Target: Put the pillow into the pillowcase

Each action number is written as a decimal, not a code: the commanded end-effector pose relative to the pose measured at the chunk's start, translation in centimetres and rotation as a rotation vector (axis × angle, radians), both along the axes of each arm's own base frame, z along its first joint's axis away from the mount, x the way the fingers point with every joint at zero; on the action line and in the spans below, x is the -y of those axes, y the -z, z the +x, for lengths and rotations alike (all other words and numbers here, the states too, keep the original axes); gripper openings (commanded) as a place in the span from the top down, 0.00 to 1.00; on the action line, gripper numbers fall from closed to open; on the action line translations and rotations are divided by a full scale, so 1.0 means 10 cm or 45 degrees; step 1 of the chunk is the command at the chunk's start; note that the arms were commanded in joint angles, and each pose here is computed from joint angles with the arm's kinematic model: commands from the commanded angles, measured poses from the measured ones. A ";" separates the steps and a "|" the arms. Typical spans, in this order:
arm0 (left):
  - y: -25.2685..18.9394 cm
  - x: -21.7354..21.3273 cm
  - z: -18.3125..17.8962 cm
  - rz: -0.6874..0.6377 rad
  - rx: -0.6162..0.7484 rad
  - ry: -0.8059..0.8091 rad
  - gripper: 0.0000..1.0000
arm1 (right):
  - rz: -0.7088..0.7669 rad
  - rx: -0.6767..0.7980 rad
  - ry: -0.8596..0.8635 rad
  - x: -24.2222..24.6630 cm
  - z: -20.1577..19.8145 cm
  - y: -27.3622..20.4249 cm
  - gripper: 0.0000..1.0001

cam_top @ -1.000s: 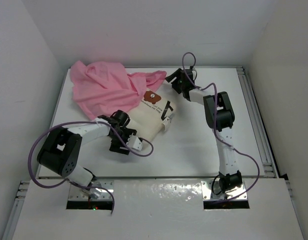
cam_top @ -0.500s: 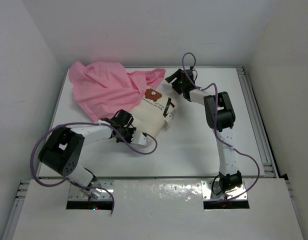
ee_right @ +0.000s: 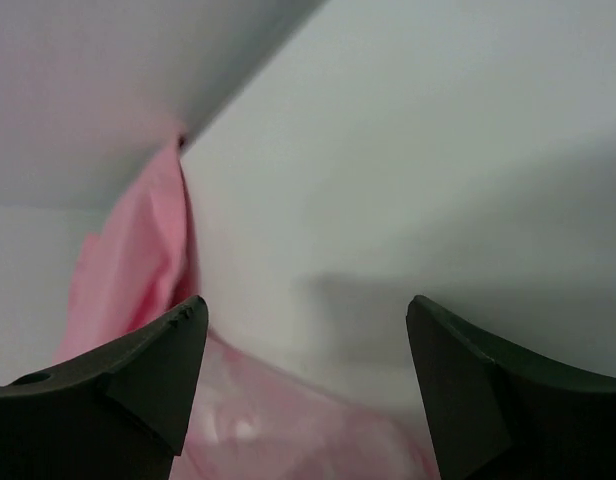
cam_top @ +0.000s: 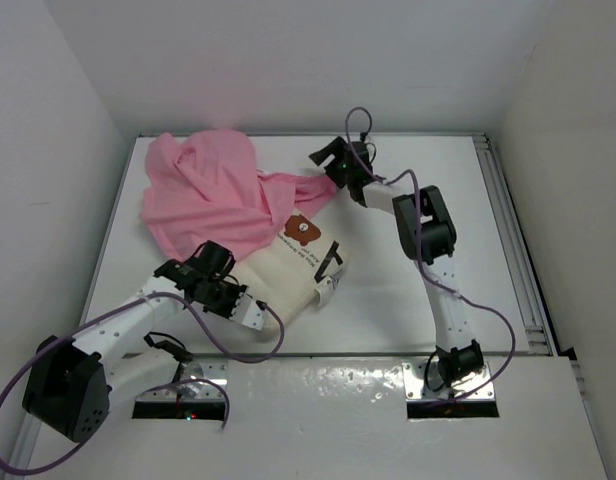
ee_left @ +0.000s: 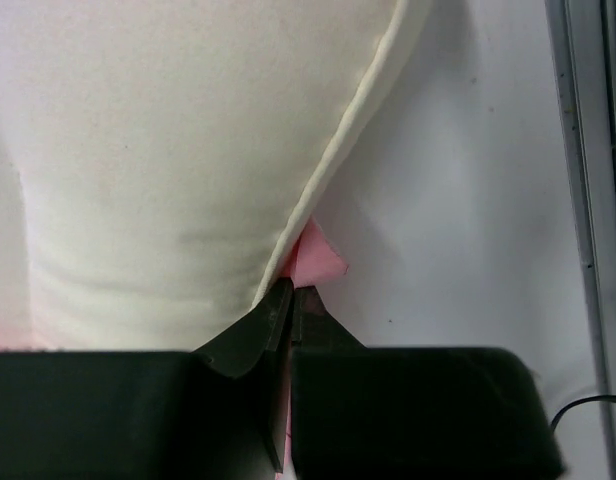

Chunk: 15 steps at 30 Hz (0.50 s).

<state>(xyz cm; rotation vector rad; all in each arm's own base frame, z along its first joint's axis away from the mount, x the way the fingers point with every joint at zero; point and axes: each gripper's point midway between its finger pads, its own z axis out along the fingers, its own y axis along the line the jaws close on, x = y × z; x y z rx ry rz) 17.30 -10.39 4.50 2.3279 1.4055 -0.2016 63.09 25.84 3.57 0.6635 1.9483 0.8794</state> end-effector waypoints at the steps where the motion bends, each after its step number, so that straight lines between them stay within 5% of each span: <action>1: -0.08 0.11 -0.01 -0.091 -0.032 -0.051 1.00 | 0.004 -0.027 -0.140 -0.19 -0.41 0.06 0.21; 2: -0.09 0.11 0.00 -0.095 -0.030 -0.073 1.00 | -0.006 0.061 -0.113 -0.09 -0.48 -0.28 0.20; 3: -0.11 0.11 0.01 -0.101 -0.011 -0.077 1.00 | -0.058 0.045 -0.087 0.11 -0.75 -0.02 0.19; 6: -0.11 0.11 -0.03 -0.122 0.009 -0.059 1.00 | -0.026 0.106 -0.066 0.58 -0.88 -0.27 0.16; 15: -0.14 0.11 -0.02 -0.134 0.022 -0.087 1.00 | -0.262 0.068 -0.369 0.43 -1.35 0.02 0.05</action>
